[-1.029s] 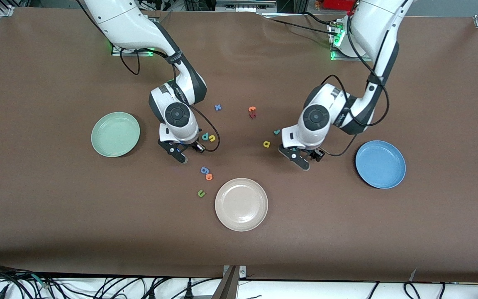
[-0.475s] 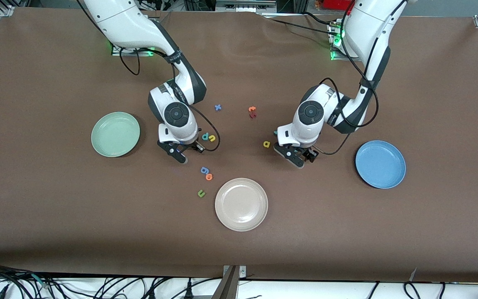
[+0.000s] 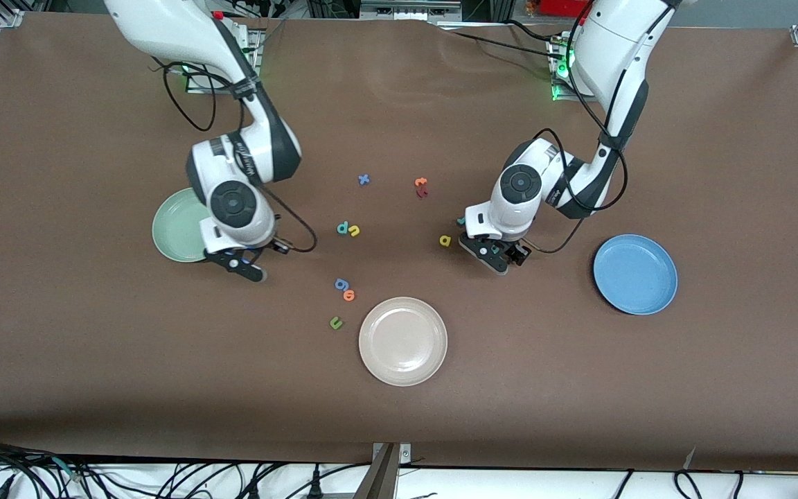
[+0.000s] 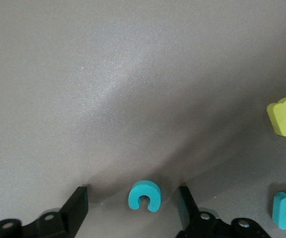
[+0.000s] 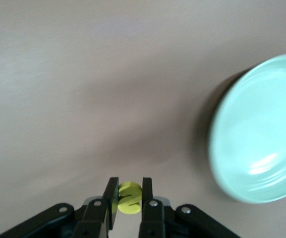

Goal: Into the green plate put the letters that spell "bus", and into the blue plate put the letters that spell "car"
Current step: 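Drop the 2 on the green plate while the left gripper drops the c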

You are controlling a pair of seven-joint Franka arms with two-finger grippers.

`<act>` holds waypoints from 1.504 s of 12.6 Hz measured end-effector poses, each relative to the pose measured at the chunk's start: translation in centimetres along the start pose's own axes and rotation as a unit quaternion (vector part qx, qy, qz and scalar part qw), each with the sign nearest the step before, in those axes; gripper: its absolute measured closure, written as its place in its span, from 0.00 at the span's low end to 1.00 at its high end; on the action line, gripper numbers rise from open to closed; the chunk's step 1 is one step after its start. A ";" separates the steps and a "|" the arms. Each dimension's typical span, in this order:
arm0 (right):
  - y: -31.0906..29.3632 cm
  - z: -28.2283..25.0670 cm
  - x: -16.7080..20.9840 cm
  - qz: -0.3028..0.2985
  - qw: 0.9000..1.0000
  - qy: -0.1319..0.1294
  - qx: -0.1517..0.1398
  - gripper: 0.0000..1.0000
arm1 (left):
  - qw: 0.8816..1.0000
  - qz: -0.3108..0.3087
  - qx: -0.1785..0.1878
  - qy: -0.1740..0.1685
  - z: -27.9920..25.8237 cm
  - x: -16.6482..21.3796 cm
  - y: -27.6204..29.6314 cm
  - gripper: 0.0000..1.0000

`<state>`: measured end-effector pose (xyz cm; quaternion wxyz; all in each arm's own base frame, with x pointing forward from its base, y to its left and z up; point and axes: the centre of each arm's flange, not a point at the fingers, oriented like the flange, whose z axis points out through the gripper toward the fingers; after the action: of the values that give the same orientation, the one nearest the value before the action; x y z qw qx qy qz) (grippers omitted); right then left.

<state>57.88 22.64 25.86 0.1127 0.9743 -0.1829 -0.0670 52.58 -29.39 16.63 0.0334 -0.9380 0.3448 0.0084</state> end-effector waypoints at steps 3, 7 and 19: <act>6.7 0.3 3.0 -0.052 0.998 -0.018 -0.019 0.77 | 1.000 0.001 -0.001 0.001 -0.1 0.0 0.2 0.27; 12.3 7.0 2.9 -0.082 0.997 -0.002 -0.009 0.77 | 1.000 0.002 0.000 0.003 -0.4 0.1 0.3 0.59; 2.6 -1.3 -3.1 0.045 0.997 -0.022 0.054 0.00 | 1.000 -0.009 -0.022 -0.007 -6.5 -6.2 -17.6 0.72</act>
<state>54.33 21.73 28.04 0.0591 0.9682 -0.2320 -0.0731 59.21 -12.47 24.36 0.0150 -0.9414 0.3361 0.0225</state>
